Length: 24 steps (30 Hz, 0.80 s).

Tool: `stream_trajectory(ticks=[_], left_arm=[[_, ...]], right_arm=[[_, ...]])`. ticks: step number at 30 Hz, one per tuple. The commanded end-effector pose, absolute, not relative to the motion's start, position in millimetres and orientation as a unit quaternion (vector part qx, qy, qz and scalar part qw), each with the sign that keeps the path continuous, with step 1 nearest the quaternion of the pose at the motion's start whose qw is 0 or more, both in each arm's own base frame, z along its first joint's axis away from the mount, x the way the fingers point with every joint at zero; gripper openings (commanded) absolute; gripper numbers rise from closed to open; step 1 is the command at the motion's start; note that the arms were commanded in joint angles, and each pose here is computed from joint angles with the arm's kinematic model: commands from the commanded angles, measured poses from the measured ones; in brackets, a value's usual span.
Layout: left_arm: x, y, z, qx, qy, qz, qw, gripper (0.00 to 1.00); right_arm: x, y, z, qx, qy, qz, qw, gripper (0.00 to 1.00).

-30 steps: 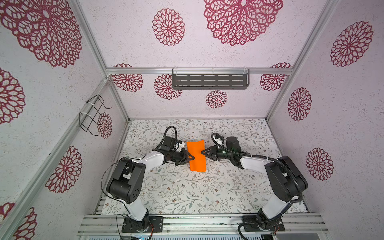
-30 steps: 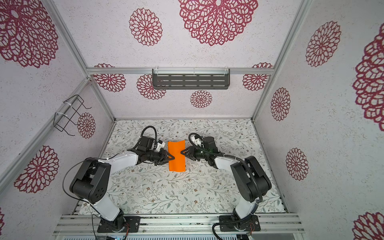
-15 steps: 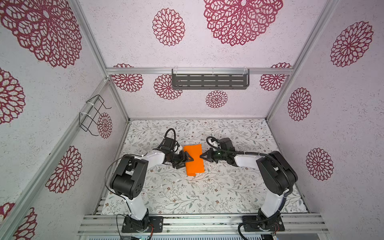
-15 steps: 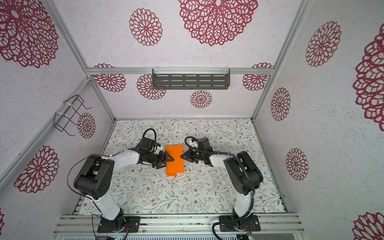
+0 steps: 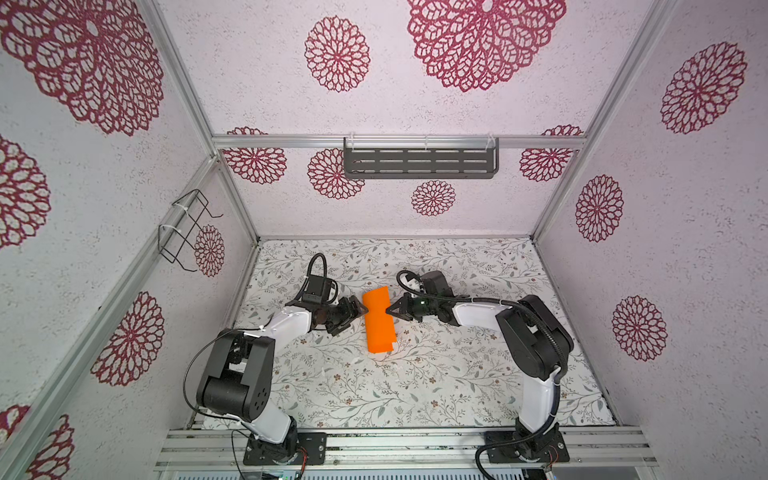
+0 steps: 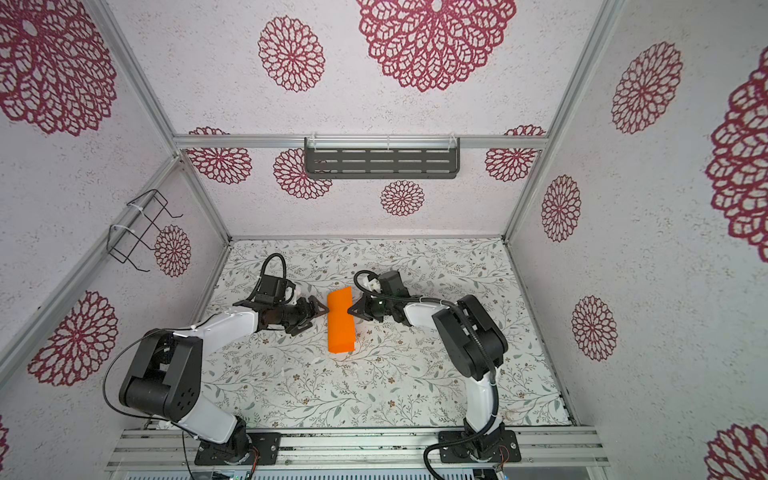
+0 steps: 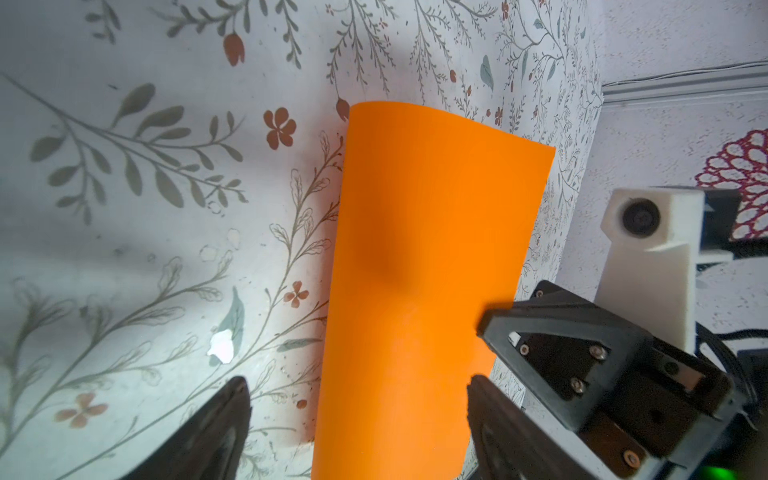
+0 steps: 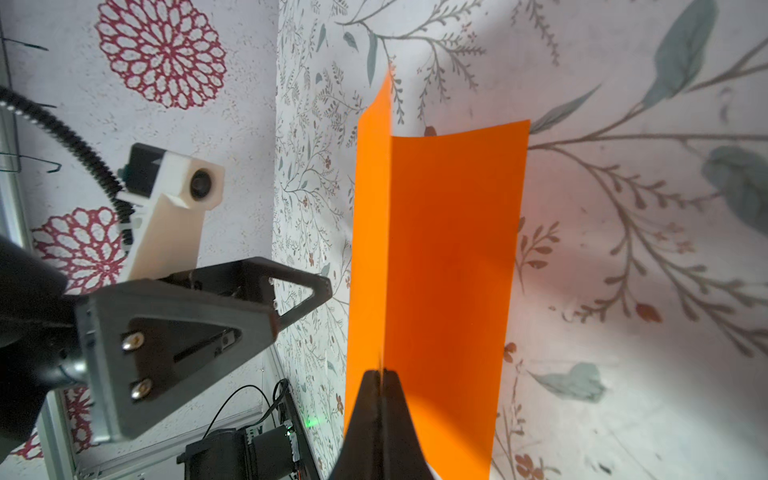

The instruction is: Fold a paper plane with a square sheet of paper (pick it up from the middle)

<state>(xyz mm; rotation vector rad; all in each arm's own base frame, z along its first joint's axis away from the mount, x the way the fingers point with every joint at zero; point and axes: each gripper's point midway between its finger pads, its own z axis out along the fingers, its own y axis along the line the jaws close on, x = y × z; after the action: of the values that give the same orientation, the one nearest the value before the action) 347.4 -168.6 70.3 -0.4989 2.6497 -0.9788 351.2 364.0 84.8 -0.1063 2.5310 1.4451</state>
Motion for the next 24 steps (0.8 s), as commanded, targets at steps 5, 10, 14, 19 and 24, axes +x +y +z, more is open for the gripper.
stream_trajectory(ticks=[5, 10, 14, 19, 24], left_arm=[[342.5, -172.4, 48.7, -0.167, 0.935, -0.292, 0.110, 0.79], [339.6, -176.5, 36.1, -0.158, 0.950, -0.256, 0.088, 0.74], [342.0, -180.8, 32.2, -0.155, 0.951, -0.254, 0.081, 0.69], [342.3, -186.5, 23.8, -0.151, 0.954, -0.249, 0.063, 0.57], [342.9, -186.2, 18.8, -0.150, 0.959, -0.234, 0.051, 0.50]], right_arm=[[359.8, 369.2, 69.6, -0.055, 0.879, 0.460, 0.113, 0.03], [360.6, 372.8, 64.4, -0.056, 0.880, 0.460, 0.107, 0.04], [360.0, 374.5, 63.7, -0.057, 0.879, 0.463, 0.104, 0.05], [359.0, 377.1, 61.4, -0.056, 0.877, 0.468, 0.096, 0.05], [357.5, 380.5, 59.9, -0.060, 0.875, 0.473, 0.086, 0.06]])
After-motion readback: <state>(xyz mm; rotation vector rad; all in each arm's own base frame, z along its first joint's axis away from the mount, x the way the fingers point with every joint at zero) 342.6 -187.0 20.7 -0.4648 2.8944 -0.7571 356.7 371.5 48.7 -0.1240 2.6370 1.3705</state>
